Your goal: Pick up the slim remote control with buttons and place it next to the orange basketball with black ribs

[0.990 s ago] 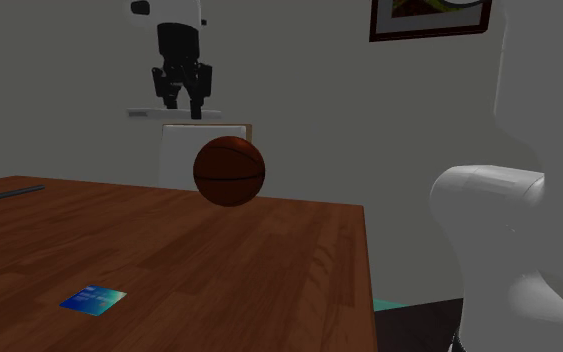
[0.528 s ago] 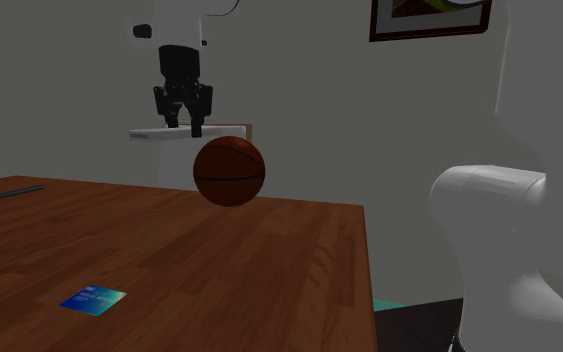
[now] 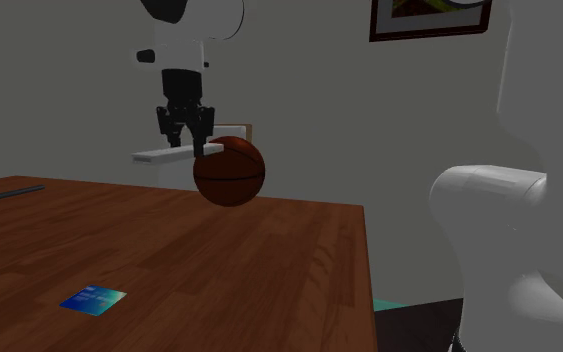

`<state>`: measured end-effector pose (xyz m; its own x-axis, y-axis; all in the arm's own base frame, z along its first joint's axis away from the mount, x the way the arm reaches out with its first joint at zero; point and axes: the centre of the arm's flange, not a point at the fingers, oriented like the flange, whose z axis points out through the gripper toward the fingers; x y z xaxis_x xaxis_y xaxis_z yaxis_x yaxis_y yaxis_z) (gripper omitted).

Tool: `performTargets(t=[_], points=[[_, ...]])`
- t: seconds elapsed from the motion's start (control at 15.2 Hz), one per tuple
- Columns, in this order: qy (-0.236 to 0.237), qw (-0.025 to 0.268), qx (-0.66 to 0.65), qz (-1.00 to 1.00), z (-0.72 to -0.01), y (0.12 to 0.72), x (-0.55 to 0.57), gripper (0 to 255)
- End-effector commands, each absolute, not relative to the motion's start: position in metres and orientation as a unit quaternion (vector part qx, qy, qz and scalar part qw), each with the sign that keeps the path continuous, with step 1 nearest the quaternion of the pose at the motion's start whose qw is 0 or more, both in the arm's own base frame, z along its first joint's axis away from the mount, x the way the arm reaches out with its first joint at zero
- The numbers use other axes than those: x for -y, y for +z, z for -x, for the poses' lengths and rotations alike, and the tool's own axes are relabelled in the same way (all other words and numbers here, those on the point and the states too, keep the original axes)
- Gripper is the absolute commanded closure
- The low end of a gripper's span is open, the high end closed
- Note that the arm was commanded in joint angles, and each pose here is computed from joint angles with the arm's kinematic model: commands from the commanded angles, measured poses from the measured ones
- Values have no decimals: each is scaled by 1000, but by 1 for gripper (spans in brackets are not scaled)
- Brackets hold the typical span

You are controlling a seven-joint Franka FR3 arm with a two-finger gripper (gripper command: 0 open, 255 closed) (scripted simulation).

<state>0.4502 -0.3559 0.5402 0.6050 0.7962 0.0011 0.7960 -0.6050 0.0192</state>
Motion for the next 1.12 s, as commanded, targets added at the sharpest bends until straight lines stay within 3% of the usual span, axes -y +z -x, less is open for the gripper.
performTargets(t=[0.0,1.06], points=[[5,9,-444,-896,-451,529,355,255],[5,9,-444,-896,-451,445,355,255]])
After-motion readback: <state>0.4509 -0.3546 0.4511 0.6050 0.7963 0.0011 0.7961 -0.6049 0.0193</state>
